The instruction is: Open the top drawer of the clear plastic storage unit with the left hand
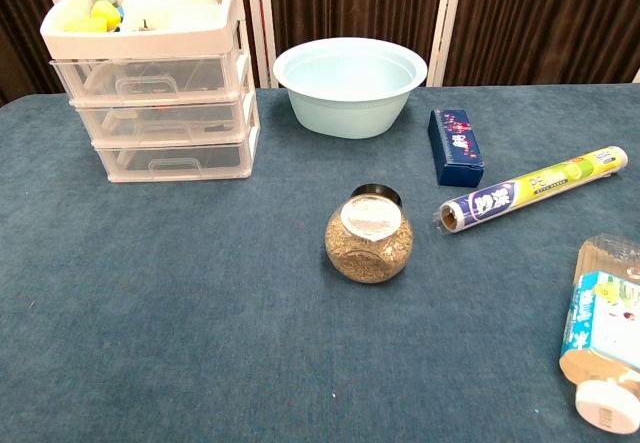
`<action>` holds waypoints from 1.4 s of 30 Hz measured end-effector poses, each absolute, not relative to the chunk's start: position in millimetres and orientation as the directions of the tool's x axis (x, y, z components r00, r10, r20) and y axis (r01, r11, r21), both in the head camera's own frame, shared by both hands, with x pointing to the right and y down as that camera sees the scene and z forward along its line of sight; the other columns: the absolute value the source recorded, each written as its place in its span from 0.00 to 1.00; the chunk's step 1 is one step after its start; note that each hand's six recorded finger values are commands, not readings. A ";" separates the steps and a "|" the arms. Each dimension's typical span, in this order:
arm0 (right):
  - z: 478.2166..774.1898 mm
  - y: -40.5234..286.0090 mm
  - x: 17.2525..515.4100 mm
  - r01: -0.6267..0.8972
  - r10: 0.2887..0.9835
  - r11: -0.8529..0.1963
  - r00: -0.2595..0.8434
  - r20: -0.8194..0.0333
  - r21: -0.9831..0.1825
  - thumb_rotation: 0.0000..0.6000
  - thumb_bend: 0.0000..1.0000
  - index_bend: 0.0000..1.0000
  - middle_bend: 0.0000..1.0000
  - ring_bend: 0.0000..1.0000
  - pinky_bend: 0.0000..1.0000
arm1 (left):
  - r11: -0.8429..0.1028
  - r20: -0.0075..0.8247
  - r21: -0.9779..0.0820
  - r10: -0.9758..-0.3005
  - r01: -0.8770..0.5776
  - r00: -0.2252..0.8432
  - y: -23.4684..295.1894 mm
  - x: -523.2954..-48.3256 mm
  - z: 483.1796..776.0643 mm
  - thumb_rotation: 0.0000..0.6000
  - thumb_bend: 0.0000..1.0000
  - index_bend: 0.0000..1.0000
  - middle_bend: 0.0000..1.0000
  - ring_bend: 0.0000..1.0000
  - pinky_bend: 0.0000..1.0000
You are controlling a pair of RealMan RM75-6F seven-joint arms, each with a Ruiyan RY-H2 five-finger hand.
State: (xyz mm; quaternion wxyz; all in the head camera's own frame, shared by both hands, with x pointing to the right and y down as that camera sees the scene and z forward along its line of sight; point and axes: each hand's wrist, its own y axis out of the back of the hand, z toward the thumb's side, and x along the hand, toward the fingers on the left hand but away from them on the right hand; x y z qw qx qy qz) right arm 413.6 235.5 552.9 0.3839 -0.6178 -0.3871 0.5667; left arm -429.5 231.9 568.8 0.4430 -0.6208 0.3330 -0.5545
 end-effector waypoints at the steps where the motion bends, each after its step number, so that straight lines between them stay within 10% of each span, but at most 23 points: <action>1: 552.5 235.4 413.9 0.044 0.914 -0.405 0.058 -0.402 -0.913 1.00 0.07 0.00 0.00 0.00 0.00 | -0.385 0.393 -0.919 -0.905 0.079 0.163 232.0 -429.3 568.9 1.00 0.00 0.00 0.00 0.00 0.05; 18: 553.5 235.1 412.7 0.046 0.912 -0.408 0.059 -0.405 -0.912 1.00 0.07 0.00 0.00 0.00 0.00 | -0.393 0.398 -0.917 -0.903 0.064 0.159 231.7 -429.2 569.1 1.00 0.02 0.00 0.01 0.00 0.07; 20: 553.3 234.8 412.5 0.048 0.913 -0.407 0.060 -0.404 -0.912 1.00 0.07 0.00 0.00 0.00 0.00 | -0.393 0.397 -0.918 -0.904 0.057 0.157 231.3 -428.7 568.8 1.00 0.11 0.00 0.14 0.09 0.20; 22: 553.4 235.1 412.8 0.047 0.912 -0.408 0.060 -0.405 -0.912 1.00 0.07 0.00 0.00 0.00 0.00 | -0.390 0.392 -0.920 -0.907 0.046 0.156 230.2 -427.5 567.7 1.00 0.28 0.00 0.54 0.46 0.51; 25: 552.2 235.4 413.8 0.050 0.913 -0.407 0.057 -0.404 -0.912 1.00 0.07 0.00 0.00 0.00 0.00 | -0.367 0.362 -0.930 -0.919 -0.004 0.156 224.4 -422.4 563.1 1.00 0.44 0.00 0.90 0.80 0.78; 42: 550.9 236.9 413.7 0.058 0.911 -0.411 0.059 -0.408 -0.910 1.00 0.07 0.00 0.00 0.00 0.00 | -0.418 0.663 -0.529 -0.747 -0.739 -0.053 181.1 -375.1 600.2 1.00 0.60 0.06 0.99 0.93 0.92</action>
